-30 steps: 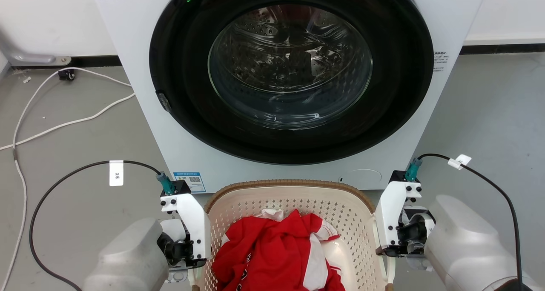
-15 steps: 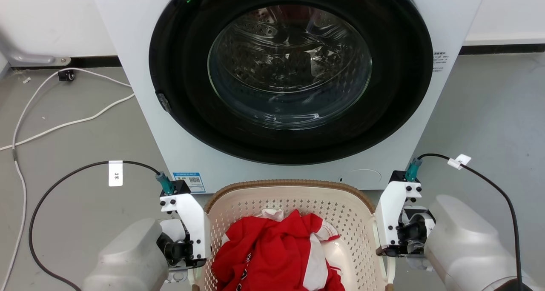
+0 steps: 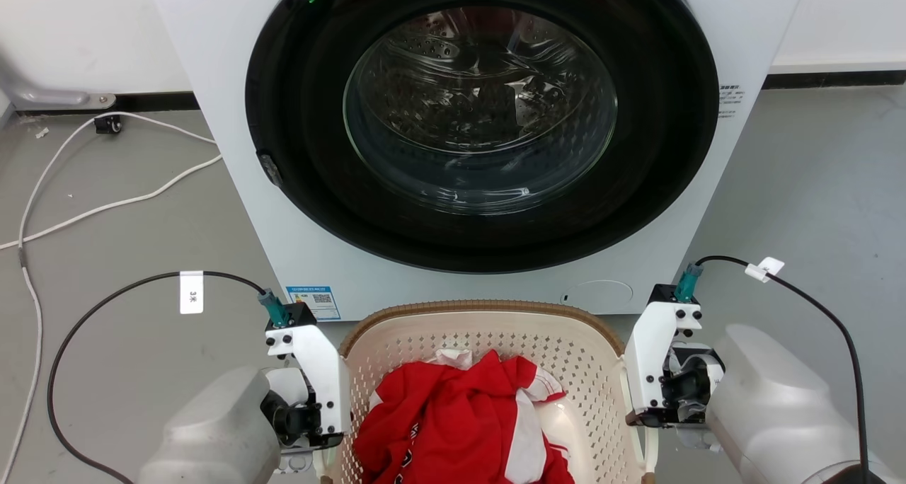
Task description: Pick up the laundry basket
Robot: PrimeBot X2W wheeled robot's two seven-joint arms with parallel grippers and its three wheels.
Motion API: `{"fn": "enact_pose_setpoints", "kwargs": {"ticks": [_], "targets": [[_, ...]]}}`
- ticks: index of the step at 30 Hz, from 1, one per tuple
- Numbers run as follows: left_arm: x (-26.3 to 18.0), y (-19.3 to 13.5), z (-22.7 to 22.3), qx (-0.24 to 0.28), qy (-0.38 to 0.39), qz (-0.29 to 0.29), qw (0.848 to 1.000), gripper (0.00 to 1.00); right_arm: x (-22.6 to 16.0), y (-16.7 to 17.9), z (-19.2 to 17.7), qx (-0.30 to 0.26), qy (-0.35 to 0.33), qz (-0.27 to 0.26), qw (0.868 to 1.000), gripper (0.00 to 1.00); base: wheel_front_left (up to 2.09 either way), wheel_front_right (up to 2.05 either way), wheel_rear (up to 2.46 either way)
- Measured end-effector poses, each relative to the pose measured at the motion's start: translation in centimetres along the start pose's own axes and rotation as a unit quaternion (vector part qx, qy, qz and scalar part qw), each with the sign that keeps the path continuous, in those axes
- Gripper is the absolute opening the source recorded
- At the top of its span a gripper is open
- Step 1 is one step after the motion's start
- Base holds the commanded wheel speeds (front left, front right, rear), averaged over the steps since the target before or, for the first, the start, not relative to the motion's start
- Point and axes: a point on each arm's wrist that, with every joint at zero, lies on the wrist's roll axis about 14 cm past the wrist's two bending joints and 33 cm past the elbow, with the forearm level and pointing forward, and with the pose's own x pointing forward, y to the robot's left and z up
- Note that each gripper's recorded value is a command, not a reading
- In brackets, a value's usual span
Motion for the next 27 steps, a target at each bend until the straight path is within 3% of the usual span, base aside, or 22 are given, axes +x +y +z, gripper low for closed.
{"fn": "enact_pose_setpoints", "kwargs": {"ticks": [27], "targets": [[0.10, 0.01, -0.13, 0.000, -0.002, -0.001, 1.000, 0.00, 0.13, -0.03, -0.20, -0.001, 0.006, -0.002, 1.000, 0.00, 0.00, 0.00, 0.00]]}}
